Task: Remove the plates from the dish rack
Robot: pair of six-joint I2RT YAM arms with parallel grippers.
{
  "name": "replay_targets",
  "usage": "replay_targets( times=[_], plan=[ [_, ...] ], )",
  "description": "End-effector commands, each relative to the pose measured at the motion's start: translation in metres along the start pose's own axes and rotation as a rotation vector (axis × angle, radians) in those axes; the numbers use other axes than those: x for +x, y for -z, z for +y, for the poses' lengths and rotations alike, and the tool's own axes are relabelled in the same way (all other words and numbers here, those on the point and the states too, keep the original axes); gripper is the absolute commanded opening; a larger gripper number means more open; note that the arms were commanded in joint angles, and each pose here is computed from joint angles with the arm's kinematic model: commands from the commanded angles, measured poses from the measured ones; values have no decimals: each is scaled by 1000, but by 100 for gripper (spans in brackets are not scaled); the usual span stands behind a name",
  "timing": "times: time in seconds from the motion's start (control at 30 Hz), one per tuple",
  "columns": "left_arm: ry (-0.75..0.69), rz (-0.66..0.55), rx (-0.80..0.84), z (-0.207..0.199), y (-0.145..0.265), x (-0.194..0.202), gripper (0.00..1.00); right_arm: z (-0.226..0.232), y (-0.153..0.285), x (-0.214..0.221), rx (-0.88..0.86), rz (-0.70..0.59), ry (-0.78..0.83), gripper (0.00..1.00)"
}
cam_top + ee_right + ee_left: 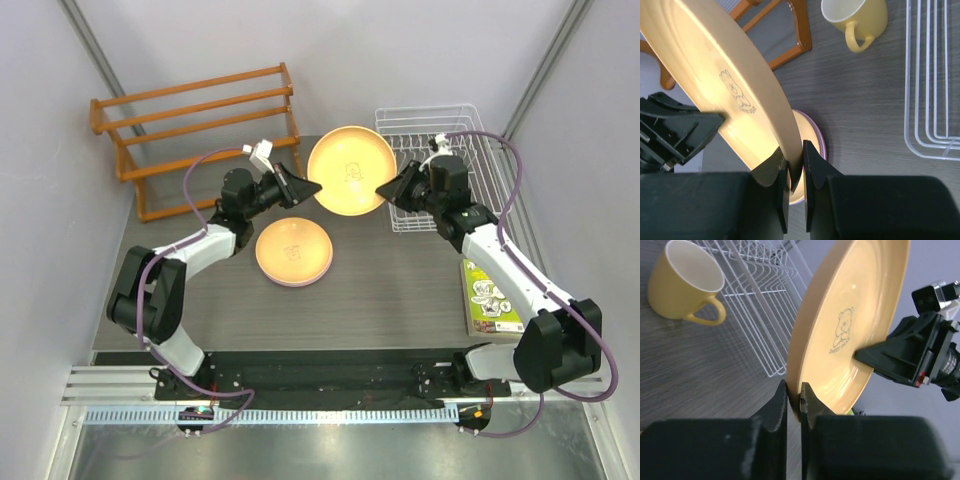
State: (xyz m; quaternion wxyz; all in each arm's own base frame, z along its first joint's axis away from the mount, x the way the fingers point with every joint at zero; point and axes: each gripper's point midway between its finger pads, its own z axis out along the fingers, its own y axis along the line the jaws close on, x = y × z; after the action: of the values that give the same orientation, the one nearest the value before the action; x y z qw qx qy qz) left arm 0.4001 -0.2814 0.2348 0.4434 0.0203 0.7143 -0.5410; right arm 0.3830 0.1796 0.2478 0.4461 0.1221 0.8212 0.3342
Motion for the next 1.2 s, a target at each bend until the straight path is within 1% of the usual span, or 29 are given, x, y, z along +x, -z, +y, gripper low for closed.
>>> replay_targets(
  times=[0.0, 0.1, 0.13, 0.17, 0.27, 0.3, 0.43, 0.47, 0.5, 0.6, 0.63, 0.67, 0.73, 0.8, 0.83, 0.9, 0.97, 1.17],
  plan=[
    [-54, -43, -77, 8, 6, -12, 0, 35, 23, -14, -133, -48, -15, 13],
    [-60, -45, -127, 16, 10, -11, 0, 33, 25, -10, -130, -42, -14, 17],
    [-70, -46, -136, 18, 10, -12, 0, 32, 25, -9, -131, -39, -7, 27],
    [-67, -38, -152, 21, 12, -10, 0, 33, 26, -10, -132, -42, -7, 44],
    [-76, -36, -207, 28, 17, -9, 0, 32, 27, -11, -127, -49, 3, 60],
    [-81, -41, -230, 32, 19, -10, 0, 32, 27, -10, -124, -47, 6, 64],
    [-103, -40, -301, 38, 28, -12, 0, 26, 30, -13, -85, -55, 34, 66],
    [-115, -31, -316, 37, 30, -14, 0, 21, 31, -14, -63, -62, 47, 66],
    [-104, 4, -355, 43, 35, -6, 0, 21, 32, -17, -55, -73, 52, 67],
    [-107, 23, -411, 42, 47, -7, 0, 13, 32, -20, -10, -85, 75, 69],
    [-84, 69, -470, 51, 57, 5, 0, 11, 31, -19, -1, -82, 78, 69],
    [-95, 63, -479, 46, 63, 1, 0, 8, 30, -18, 12, -75, 82, 69],
    [-66, 117, -562, 56, 82, 14, 0, 4, 28, -17, 26, -69, 89, 69],
    [-67, 118, -597, 55, 96, 15, 0, 0, 24, -13, 35, -56, 88, 69],
    [-54, 141, -641, 61, 107, 20, 0, -1, 23, -12, 36, -51, 87, 69],
    [-61, 136, -698, 66, 120, 20, 0, -2, 21, -11, 38, -45, 91, 69],
    [-31, 157, -756, 76, 133, 28, 0, -4, 19, -11, 44, -42, 96, 69],
    [33, 228, -837, 87, 157, 54, 0, -7, 16, -11, 55, -35, 104, 69]
  ],
)
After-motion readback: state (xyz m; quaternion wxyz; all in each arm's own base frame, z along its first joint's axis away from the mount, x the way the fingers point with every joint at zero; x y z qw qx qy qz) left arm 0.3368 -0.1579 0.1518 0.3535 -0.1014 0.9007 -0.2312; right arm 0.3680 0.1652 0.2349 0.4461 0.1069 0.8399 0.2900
